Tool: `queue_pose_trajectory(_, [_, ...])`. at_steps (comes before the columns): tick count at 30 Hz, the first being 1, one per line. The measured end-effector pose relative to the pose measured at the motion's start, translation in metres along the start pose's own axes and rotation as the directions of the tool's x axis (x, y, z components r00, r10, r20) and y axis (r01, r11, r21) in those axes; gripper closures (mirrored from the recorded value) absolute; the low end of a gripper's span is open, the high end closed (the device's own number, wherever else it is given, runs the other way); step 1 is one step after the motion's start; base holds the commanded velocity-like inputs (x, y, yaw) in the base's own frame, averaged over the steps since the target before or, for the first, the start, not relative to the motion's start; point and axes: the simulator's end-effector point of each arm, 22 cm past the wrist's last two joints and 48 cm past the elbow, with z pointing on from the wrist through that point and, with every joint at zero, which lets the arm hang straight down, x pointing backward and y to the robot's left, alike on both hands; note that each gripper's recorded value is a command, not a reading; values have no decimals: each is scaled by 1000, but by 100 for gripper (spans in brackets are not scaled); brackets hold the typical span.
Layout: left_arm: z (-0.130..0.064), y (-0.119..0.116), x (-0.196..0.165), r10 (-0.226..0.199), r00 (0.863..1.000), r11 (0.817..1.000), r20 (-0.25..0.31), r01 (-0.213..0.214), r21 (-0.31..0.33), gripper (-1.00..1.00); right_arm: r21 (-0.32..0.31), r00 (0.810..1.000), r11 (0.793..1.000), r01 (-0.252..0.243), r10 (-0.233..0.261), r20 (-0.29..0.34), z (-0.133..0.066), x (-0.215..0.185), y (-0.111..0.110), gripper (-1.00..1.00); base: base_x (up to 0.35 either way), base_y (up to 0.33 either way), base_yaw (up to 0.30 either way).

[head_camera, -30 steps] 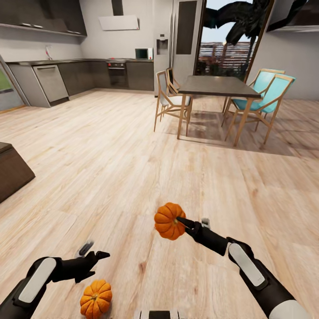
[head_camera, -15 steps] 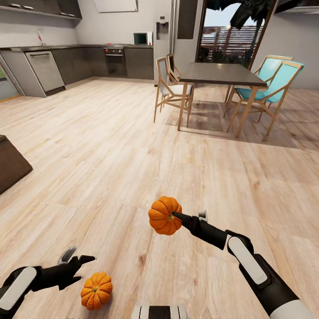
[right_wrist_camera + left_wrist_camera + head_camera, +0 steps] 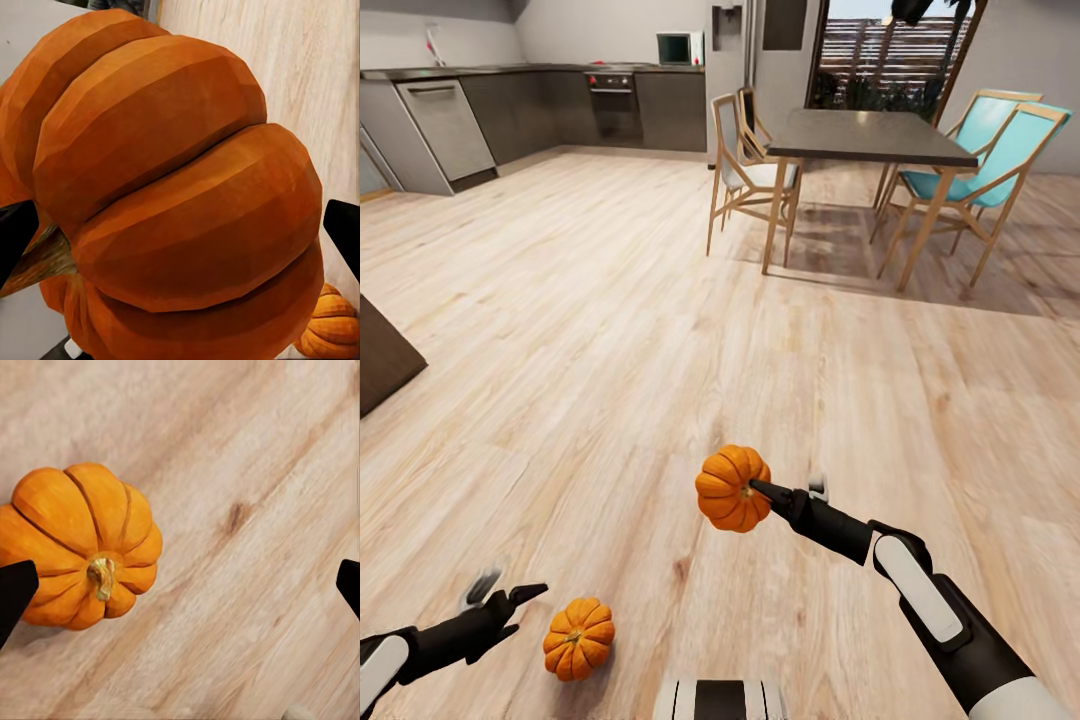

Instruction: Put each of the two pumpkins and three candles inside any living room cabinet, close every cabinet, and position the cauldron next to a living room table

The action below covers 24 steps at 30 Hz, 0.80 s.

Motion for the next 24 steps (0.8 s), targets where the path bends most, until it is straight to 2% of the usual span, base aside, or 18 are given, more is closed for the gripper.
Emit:
queue_pose_trajectory(4, [4,17,4,-13,1000,1000,11,13,-18,-100,1,1000,1000,-9,9,-4,2,2,-5,100,0,0,0])
queue_pose_trajectory(8, [8,28,-2,4,998,999,58,-2,-35,-100,-26,1000,1000,1,-1,-6,5,1,3,100,0,0,0])
queue_pose_trajectory(12, [9,24,2,-14,998,999,60,12,32,-100,-45,1000,999,13,-14,-17,8,2,10,100,0,0,0])
queue_pose_trajectory(16, [10,31,8,-26,997,997,73,21,76,-100,-46,1000,999,3,-4,-29,10,6,6,100,0,0,0])
queue_pose_trajectory(21, [13,36,12,-21,997,996,80,14,87,-100,-80,999,997,4,-7,-39,12,8,16,100,0,0,0])
queue_pose_trajectory(24, [16,41,14,-21,997,997,77,15,81,-100,-79,998,997,-5,1,-55,13,13,13,100,0,0,0])
